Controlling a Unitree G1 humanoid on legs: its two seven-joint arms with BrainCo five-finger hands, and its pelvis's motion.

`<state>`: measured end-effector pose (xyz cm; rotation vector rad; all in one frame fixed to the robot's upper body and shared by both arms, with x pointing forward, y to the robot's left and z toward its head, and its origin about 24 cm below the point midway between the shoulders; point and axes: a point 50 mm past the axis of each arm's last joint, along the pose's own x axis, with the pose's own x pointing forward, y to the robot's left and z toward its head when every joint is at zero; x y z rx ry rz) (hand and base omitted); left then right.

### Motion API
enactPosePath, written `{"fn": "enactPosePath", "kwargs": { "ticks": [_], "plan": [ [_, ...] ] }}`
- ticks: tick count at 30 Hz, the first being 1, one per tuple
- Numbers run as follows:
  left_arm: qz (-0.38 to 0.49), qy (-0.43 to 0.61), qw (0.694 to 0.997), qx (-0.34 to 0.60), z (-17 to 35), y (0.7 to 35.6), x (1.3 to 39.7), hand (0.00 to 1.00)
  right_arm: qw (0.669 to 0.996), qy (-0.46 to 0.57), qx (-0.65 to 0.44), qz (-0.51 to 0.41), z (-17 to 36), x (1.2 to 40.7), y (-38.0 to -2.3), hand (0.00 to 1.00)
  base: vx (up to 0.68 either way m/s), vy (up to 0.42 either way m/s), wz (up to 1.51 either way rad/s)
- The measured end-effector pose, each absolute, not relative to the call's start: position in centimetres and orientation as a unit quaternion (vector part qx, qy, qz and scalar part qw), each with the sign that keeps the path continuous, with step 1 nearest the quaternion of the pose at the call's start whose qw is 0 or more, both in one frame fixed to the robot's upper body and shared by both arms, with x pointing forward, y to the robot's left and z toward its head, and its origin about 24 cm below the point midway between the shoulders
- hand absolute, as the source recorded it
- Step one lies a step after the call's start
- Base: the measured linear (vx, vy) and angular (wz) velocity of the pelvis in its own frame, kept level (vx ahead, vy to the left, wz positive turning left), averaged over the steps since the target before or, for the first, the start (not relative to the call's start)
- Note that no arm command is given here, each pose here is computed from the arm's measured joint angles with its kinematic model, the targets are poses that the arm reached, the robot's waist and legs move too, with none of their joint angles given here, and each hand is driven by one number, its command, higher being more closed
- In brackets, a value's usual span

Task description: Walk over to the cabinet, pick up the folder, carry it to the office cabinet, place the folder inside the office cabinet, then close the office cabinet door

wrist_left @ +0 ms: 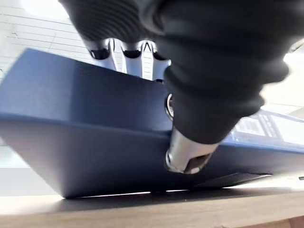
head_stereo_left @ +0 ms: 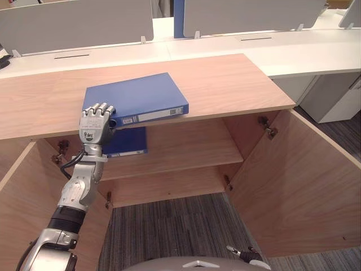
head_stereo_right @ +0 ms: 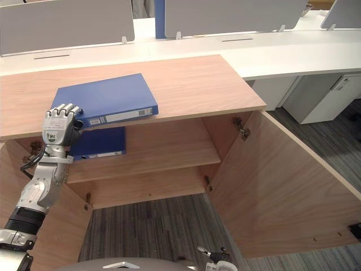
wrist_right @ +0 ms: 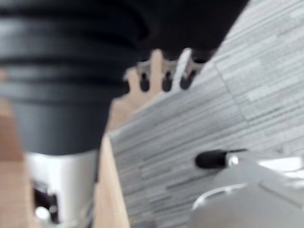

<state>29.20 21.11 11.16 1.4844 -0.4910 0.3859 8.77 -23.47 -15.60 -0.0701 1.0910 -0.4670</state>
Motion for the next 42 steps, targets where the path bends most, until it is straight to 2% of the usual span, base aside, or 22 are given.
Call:
{"fn": "enactPosePath", "kwargs": {
  "ticks": [5, 20, 28, 37, 42],
  "plan": [
    [0.18, -0.232, 0.694, 0.657, 11.6, 20.9, 29.0, 1.0, 0.831, 0.512, -0.035, -0.216, -15.6, 9.0, -23.4, 0.0, 0.0, 0.0, 0.0],
    [0.238, -0.308, 0.745, 0.542, 14.5, 20.0, 25.0, 1.0, 0.832, 0.517, -0.048, -0.195, -15.7, 8.8, -22.8, 0.0, 0.0, 0.0, 0.0],
    [0.295, -0.351, 0.773, 0.438, 16.4, 19.7, 22.2, 1.0, 0.819, 0.54, -0.051, -0.185, -16.2, 7.4, -22.3, 0.0, 0.0, 0.0, 0.0],
    [0.301, -0.369, 0.815, 0.33, 16.8, 19.2, 19.8, 1.0, 0.814, 0.547, -0.058, -0.184, -16.4, 6.8, -22.1, 0.0, -0.03, -0.011, 0.02],
    [0.325, -0.363, 0.849, 0.203, 16.5, 19.2, 18.3, 1.0, 0.81, 0.552, -0.061, -0.185, -16.5, 6.4, -22.1, 0.0, 0.0, 0.0, 0.0]
  ]
}}
